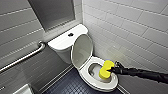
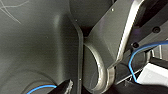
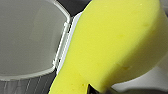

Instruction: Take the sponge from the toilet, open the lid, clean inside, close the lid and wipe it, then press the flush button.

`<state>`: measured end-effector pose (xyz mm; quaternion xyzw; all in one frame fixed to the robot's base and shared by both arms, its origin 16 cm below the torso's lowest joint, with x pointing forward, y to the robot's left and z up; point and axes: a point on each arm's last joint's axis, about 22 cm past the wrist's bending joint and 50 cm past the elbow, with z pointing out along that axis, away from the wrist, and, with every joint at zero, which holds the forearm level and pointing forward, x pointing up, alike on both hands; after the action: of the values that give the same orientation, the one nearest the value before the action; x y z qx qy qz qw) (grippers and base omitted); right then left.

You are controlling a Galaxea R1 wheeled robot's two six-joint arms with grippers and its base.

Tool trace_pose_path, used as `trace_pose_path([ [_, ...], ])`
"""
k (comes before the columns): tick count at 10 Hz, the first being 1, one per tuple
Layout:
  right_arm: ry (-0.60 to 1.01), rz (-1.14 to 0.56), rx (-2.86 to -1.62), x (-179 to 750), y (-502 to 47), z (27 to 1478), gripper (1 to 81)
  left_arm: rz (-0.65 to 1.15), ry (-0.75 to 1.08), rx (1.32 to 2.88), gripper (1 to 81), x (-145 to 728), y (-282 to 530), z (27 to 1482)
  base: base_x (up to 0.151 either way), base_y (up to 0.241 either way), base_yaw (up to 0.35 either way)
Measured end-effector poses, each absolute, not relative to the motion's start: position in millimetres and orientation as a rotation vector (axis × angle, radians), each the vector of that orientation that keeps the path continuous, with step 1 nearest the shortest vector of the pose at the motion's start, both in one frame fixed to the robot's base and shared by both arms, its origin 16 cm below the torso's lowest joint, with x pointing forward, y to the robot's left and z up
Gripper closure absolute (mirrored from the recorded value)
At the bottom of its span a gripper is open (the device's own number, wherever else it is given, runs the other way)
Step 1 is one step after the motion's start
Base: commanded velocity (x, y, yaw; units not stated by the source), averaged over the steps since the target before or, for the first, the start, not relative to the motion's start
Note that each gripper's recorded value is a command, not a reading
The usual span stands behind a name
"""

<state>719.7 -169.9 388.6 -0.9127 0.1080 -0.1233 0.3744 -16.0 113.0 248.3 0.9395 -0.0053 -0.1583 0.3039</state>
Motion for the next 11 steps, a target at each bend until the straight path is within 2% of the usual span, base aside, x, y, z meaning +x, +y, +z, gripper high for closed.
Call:
trace_pose_path([
  [1,0.269,-0.305,-2.358,724,-155,373,81.1,-0.419,-0.013,2.49,1.0,-16,113,248,0.0,0.0,0.0],
  [5,0.325,-0.384,-2.511,765,-165,318,81.1,-0.426,-0.014,2.498,1.0,-18,121,248,0.0,0.0,0.0],
  [8,0.335,-0.407,-2.542,775,-135,302,81.1,-0.428,-0.012,2.498,1.0,-19,120,248,0.0,0.0,0.0],
  [11,0.403,-0.416,-2.548,763,-149,287,81.1,-0.436,-0.01,2.496,1.0,-24,120,250,0.0,0.0,0.0],
])
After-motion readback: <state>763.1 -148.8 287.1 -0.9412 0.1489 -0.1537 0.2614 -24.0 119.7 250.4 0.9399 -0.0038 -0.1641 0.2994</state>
